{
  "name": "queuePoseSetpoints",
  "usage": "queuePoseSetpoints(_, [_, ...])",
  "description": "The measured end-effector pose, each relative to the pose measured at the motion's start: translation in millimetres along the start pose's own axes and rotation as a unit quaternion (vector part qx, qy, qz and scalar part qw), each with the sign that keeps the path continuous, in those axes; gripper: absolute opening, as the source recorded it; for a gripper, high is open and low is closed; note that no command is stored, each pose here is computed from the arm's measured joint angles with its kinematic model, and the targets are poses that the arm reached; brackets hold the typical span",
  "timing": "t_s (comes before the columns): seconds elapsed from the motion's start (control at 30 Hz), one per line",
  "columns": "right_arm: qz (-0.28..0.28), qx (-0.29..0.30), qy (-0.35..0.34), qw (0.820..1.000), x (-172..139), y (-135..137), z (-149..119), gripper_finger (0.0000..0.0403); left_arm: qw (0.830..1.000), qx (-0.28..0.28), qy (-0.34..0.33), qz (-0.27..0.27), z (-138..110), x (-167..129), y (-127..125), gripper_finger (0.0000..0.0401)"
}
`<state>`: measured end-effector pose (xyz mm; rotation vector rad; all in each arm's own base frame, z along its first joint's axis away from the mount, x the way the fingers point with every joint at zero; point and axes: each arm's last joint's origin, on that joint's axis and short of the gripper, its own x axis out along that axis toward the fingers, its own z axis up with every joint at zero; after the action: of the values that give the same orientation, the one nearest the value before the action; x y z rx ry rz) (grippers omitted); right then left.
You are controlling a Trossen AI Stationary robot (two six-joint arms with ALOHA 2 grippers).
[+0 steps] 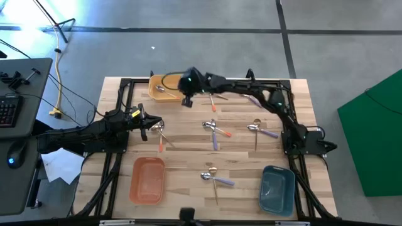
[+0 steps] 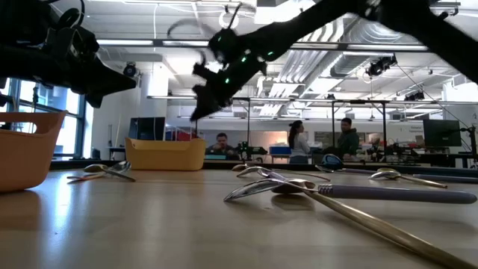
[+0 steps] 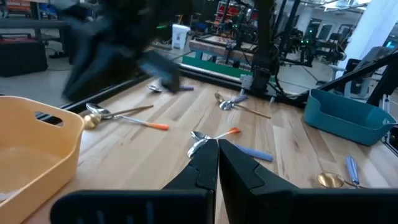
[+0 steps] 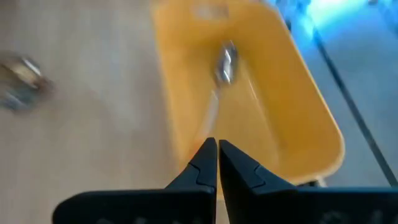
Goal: Sort silverware by color (type)
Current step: Put the middle left gold spoon into the orange bin
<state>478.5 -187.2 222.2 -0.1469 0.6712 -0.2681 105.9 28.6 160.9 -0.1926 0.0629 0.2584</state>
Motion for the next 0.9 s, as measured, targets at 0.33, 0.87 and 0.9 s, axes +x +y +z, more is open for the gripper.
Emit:
queuePoseSetpoints(0.33, [-0.059,0.118,-0.141,0.981,-92.5,72.6,-66.6,0.0000,1.000,0.000,0.000,0.000,0.0,0.0,0.0,0.0005])
queuePoseSetpoints(0.87, [-0.061,0.192,-0.228,0.952,-182.5,118.0,-182.9,0.0000,1.000,0.023,0.016,-0.012,12.9,6.0,-3.2,0.0005])
queuePoseSetpoints(0.9, [-0.063,0.193,-0.242,0.949,-185.4,116.5,-187.1,0.0000,0.999,0.028,0.020,-0.014,15.8,7.7,-3.8,0.0005])
